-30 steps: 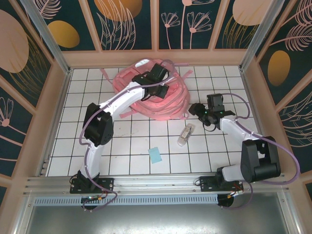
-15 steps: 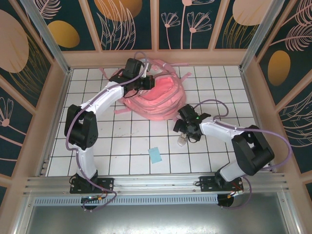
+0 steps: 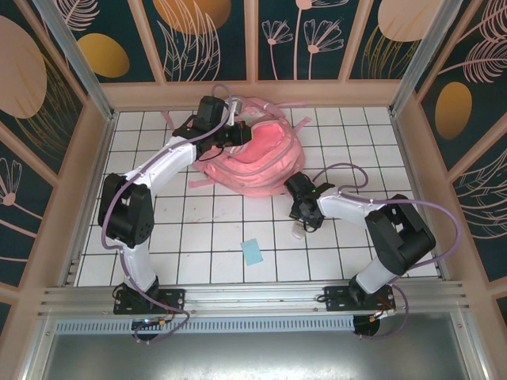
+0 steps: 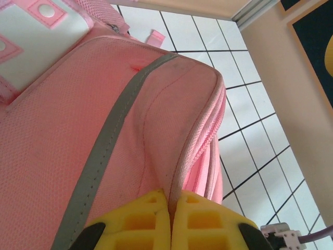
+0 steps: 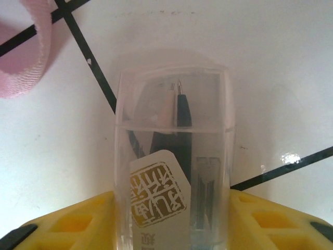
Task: Pack the student bag
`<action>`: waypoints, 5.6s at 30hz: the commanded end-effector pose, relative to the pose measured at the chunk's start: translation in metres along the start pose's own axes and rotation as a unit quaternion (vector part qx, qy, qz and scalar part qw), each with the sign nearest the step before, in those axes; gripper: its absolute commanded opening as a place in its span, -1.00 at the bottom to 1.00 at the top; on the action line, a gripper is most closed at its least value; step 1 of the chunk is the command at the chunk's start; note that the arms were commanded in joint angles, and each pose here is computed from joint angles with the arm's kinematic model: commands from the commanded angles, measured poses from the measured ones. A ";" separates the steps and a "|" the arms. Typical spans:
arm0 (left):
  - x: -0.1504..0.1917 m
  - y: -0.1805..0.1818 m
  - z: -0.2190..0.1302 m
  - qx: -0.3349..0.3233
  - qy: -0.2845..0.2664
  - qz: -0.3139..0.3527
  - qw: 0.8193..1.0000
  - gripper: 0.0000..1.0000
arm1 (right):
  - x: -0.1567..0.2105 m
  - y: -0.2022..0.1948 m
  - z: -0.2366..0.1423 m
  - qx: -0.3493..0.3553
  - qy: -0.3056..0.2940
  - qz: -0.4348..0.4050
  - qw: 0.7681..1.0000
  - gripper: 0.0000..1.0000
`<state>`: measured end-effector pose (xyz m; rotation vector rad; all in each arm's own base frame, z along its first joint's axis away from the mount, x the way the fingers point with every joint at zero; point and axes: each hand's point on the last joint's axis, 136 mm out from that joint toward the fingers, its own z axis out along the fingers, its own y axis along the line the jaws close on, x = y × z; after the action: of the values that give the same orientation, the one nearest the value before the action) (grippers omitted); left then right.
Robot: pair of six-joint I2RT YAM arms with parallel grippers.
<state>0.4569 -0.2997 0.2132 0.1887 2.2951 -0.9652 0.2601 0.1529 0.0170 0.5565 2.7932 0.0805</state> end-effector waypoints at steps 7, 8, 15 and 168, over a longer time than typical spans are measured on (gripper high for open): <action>-0.036 -0.047 -0.024 0.094 -0.056 0.002 0.994 -1.00 | -0.052 0.032 -0.058 -0.079 -0.069 -0.030 0.994 -0.09; -0.034 -0.046 -0.023 0.095 -0.053 -0.002 0.994 -1.00 | -0.060 0.036 -0.068 -0.091 -0.076 -0.039 0.992 -0.09; -0.028 -0.049 -0.019 0.120 -0.049 -0.014 0.991 -1.00 | -0.121 0.080 -0.120 -0.171 -0.142 -0.077 0.972 -0.08; -0.046 -0.051 -0.054 0.191 -0.106 -0.097 0.971 -1.00 | -0.162 0.209 -0.121 -0.411 -0.141 -0.032 0.900 -0.65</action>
<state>0.4534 -0.2901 0.2330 -0.0916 2.1465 -1.3506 0.4388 0.2704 0.2025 0.2757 2.2181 0.9844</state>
